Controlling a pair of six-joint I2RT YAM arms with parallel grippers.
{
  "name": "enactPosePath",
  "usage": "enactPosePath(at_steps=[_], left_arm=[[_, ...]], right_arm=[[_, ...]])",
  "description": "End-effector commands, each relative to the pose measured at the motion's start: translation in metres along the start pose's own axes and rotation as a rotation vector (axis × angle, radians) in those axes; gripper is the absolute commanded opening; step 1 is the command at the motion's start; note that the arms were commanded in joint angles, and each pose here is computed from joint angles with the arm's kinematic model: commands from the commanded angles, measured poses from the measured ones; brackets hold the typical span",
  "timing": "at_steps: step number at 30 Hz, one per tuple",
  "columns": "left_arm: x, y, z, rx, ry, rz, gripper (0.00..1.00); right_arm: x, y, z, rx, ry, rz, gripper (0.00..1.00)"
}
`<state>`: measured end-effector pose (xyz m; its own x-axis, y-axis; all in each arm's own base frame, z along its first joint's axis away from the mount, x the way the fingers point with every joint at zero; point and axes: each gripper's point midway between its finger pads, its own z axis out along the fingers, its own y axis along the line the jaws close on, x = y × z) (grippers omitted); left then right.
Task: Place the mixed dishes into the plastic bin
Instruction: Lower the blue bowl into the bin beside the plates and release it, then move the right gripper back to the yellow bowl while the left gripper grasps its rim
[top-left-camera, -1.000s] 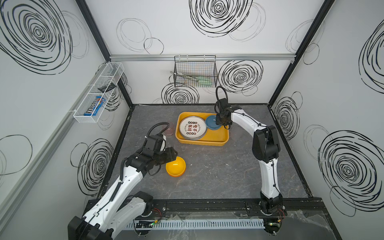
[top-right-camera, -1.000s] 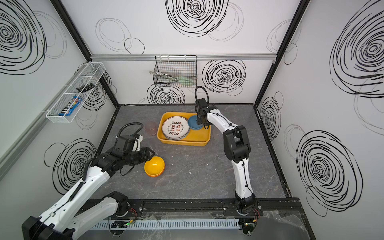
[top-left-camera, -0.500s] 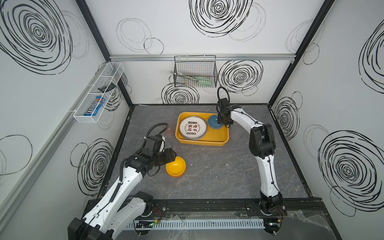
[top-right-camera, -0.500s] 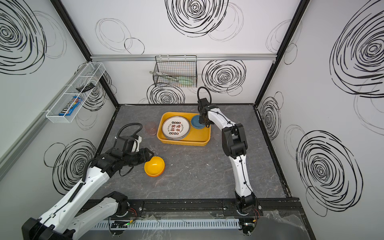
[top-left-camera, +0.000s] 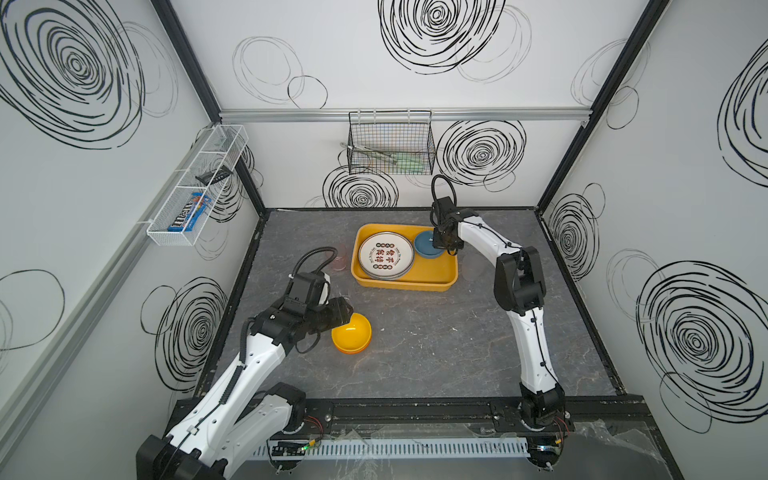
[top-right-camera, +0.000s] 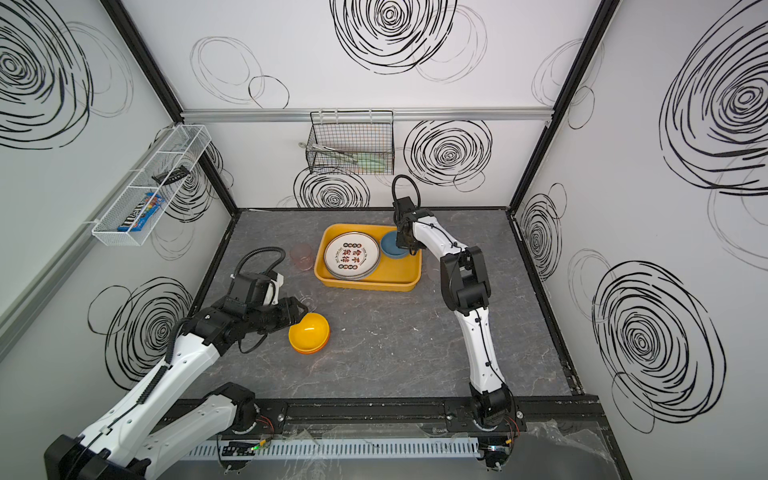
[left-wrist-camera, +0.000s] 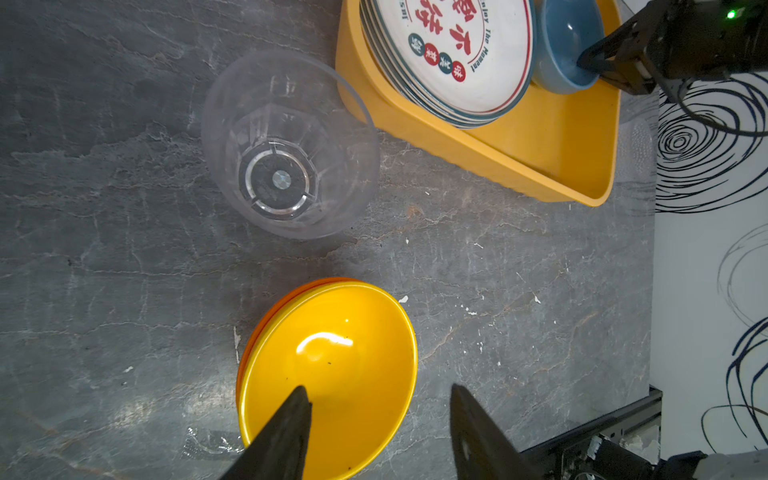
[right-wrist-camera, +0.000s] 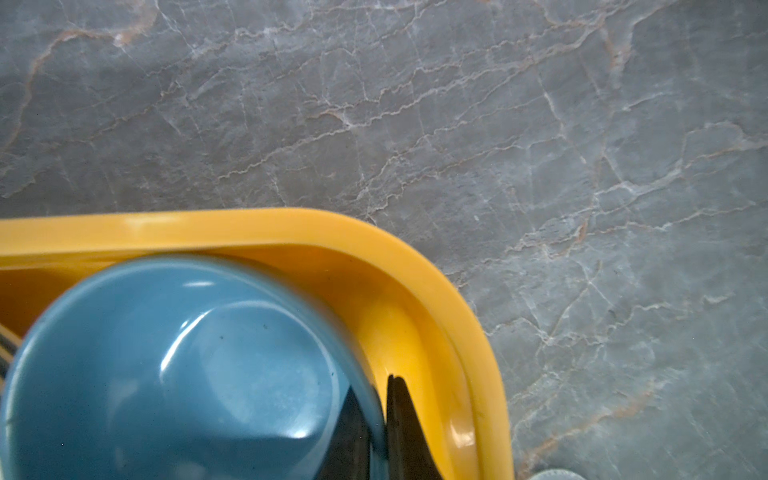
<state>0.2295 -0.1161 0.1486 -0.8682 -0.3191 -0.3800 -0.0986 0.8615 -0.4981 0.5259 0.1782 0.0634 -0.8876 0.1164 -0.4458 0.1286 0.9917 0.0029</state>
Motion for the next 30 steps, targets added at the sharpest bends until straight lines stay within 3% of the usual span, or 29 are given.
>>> enactPosePath(at_steps=[1, 14, 20, 30], left_arm=[[0.000, 0.002, 0.001, 0.002, -0.003, 0.003, 0.58], [-0.002, 0.001, 0.001, 0.004, -0.006, -0.003, 0.58], [-0.001, 0.003, -0.002, -0.006, -0.010, -0.001, 0.58], [0.003, 0.025, -0.004, -0.111, -0.022, -0.013, 0.58]], right_arm=[[-0.007, -0.002, 0.001, 0.019, -0.014, 0.023, 0.09], [-0.007, 0.001, -0.007, 0.028, -0.022, 0.015, 0.24], [-0.012, 0.001, -0.036, 0.006, -0.055, 0.020, 0.25], [0.010, 0.014, -0.090, -0.169, -0.076, 0.011, 0.28]])
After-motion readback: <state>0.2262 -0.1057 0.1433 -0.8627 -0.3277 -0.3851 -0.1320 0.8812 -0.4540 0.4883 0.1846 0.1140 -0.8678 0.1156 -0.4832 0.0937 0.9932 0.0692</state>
